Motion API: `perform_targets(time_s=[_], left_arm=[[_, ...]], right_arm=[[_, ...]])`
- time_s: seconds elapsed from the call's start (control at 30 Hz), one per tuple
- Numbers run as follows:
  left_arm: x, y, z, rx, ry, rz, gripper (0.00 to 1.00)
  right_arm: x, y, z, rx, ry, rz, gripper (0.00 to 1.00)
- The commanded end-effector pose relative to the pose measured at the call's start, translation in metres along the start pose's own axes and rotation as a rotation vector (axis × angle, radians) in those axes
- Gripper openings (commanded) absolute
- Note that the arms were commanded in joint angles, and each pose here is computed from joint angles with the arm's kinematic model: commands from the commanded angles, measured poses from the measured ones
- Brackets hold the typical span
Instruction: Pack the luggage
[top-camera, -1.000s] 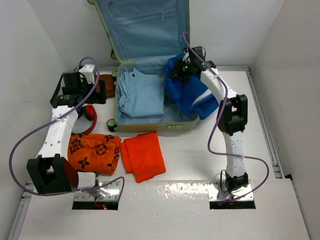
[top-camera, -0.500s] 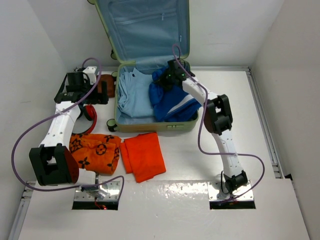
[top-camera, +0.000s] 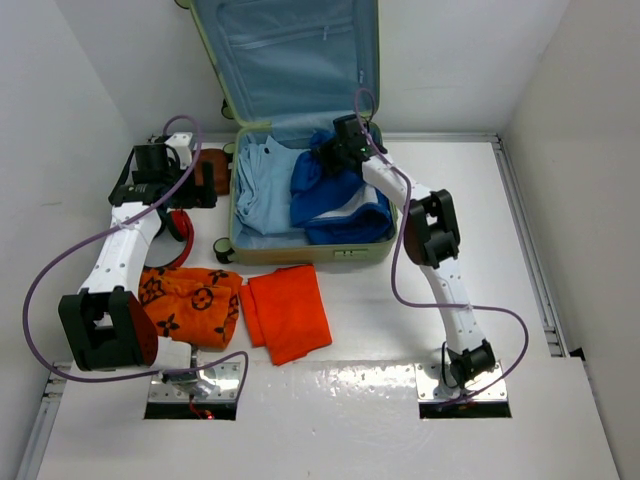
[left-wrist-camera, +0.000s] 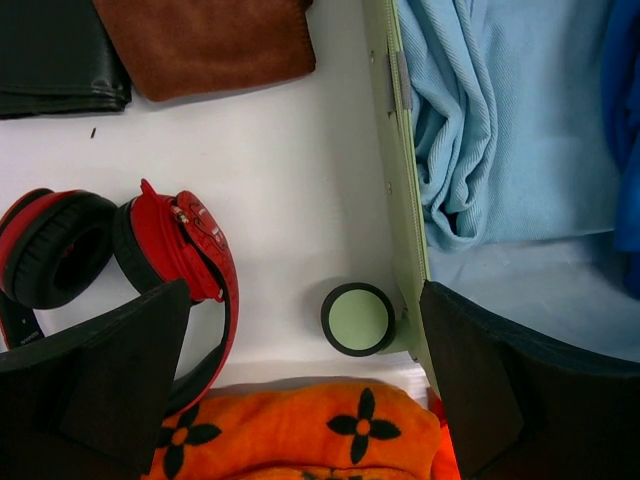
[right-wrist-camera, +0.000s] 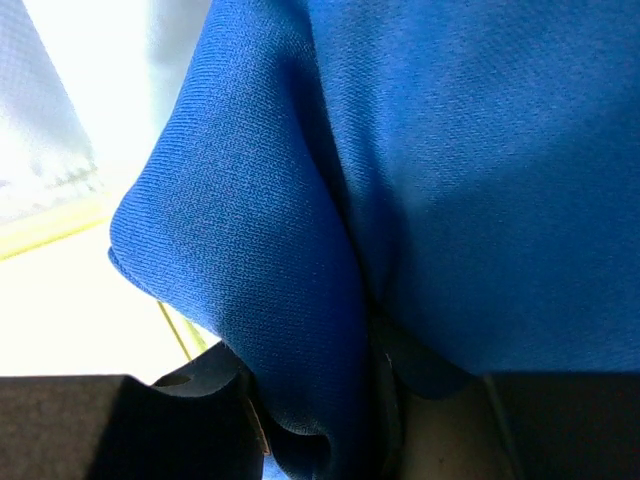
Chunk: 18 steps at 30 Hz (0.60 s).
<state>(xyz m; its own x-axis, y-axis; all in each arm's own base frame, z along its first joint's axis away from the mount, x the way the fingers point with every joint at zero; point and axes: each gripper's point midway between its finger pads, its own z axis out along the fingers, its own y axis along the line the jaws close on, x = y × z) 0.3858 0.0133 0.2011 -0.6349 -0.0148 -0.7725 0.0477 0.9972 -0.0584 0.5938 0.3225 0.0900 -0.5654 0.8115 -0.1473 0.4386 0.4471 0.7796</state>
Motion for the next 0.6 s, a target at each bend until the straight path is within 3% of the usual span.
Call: perform_targets(time_s=[0.0, 0.07, 0.17, 0.23, 0.27, 0.37, 0.43, 0.5, 0.57], left_arm=[[-0.024, -0.005, -0.004, 0.006, -0.065, -0.001, 1.0], [-0.024, -0.005, -0.004, 0.006, -0.065, -0.001, 1.0], [-0.021, -0.005, -0.004, 0.007, -0.056, -0.002, 1.0], [-0.018, -0.001, -0.004, -0.013, -0.044, 0.005, 1.0], [-0.02, -0.001, -0.007, -0.014, -0.053, 0.006, 1.0], [-0.02, -0.001, -0.007, -0.014, -0.054, 0.006, 1.0], [-0.021, -0.003, -0.007, -0.003, -0.054, 0.007, 1.0], [-0.021, -0.006, -0.007, 0.011, -0.054, 0.007, 1.0], [-0.027, -0.008, -0.012, 0.019, -0.073, 0.01, 1.0]], right_arm=[[-0.028, 0.075, -0.013, -0.222, -0.136, 0.058, 0.06], [-0.035, 0.083, -0.014, -0.257, -0.16, 0.038, 0.07], [-0.042, 0.085, -0.013, -0.287, -0.181, -0.005, 0.27], [-0.043, 0.076, -0.01, -0.272, -0.175, -0.026, 0.33], [-0.047, 0.079, -0.015, -0.283, -0.18, -0.033, 0.42], [-0.052, 0.077, -0.016, -0.284, -0.188, -0.052, 0.45], [-0.059, 0.085, -0.023, -0.305, -0.208, -0.062, 0.7], [-0.06, 0.085, -0.026, -0.302, -0.214, -0.092, 0.73], [-0.065, 0.097, -0.033, -0.352, -0.228, -0.118, 0.83]])
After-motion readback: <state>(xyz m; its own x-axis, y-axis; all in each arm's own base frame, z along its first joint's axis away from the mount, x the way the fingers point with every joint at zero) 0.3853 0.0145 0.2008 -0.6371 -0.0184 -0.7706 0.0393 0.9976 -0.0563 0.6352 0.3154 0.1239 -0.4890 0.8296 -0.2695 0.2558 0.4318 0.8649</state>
